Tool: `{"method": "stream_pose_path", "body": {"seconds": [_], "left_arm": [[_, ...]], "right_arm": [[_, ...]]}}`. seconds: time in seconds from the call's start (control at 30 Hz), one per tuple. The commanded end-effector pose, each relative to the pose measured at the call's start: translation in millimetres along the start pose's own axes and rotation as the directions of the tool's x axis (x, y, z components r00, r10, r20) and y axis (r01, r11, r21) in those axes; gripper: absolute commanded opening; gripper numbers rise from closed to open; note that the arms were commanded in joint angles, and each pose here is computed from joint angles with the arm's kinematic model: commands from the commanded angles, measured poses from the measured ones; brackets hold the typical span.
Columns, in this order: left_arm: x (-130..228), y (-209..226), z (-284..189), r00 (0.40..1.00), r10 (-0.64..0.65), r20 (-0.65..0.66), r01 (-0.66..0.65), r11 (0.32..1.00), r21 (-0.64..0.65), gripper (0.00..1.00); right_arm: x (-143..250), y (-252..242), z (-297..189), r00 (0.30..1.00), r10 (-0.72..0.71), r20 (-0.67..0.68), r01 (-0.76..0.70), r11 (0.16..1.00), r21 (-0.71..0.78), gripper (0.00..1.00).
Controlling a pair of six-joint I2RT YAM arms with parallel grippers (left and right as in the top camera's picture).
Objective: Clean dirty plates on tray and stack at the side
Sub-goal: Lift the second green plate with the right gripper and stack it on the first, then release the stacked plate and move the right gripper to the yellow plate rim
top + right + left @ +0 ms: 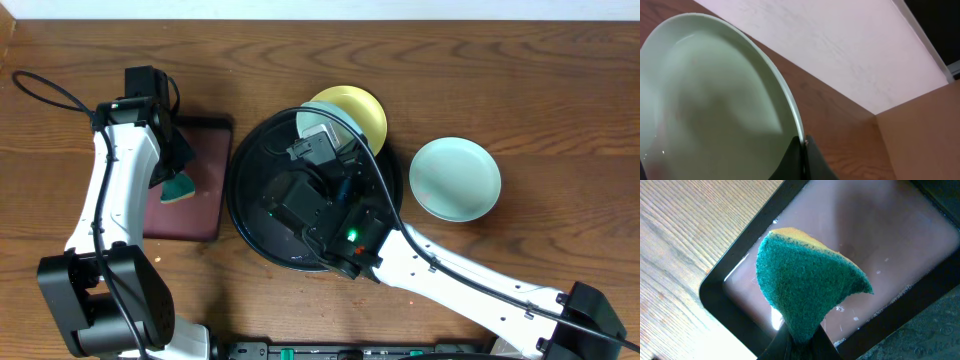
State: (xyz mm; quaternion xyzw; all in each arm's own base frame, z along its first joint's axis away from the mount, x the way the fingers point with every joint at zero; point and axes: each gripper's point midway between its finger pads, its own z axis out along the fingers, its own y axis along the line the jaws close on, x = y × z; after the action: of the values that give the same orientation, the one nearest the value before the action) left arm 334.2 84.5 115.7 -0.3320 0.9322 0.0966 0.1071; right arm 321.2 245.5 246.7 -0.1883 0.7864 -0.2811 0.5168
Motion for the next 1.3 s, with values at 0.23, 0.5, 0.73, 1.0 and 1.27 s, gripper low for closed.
{"method": "stream_pose_path", "body": {"seconds": [0.23, 0.5, 0.73, 1.0, 1.27], "left_arm": [[1.0, 2.5, 0.6, 1.0, -0.005, -0.001, 0.005, 1.0, -0.004, 0.07], [1.1, 2.6, 0.6, 1.0, -0.004, -0.001, 0.004, 1.0, -0.004, 0.07], [1.0, 2.5, 0.6, 1.0, -0.004, -0.001, 0.004, 1.0, -0.004, 0.07], [1.0, 2.5, 0.6, 1.0, -0.004, -0.001, 0.004, 1.0, -0.004, 0.08], [0.8, 2.4, 0.6, 1.0, -0.005, 0.0, 0.005, 1.0, -0.003, 0.07]], "right_arm": [[39.3, 58.1, -1.7, 0.953, 0.103, -0.283, -0.221, 0.878, -0.425, 0.01], [55.1, 53.2, 25.7, 0.823, 0.166, -0.543, -0.509, 0.638, -0.577, 0.01], [81.3, -18.5, 77.9, 0.634, 0.317, -0.706, -0.747, 0.488, -0.452, 0.01], [194.4, -121.0, 125.7, 0.411, 0.437, -0.8, -0.782, 0.62, -0.063, 0.01], [260.9, -154.8, 127.8, 0.274, 0.452, -0.849, -0.72, 0.682, 0.131, 0.01]]}}
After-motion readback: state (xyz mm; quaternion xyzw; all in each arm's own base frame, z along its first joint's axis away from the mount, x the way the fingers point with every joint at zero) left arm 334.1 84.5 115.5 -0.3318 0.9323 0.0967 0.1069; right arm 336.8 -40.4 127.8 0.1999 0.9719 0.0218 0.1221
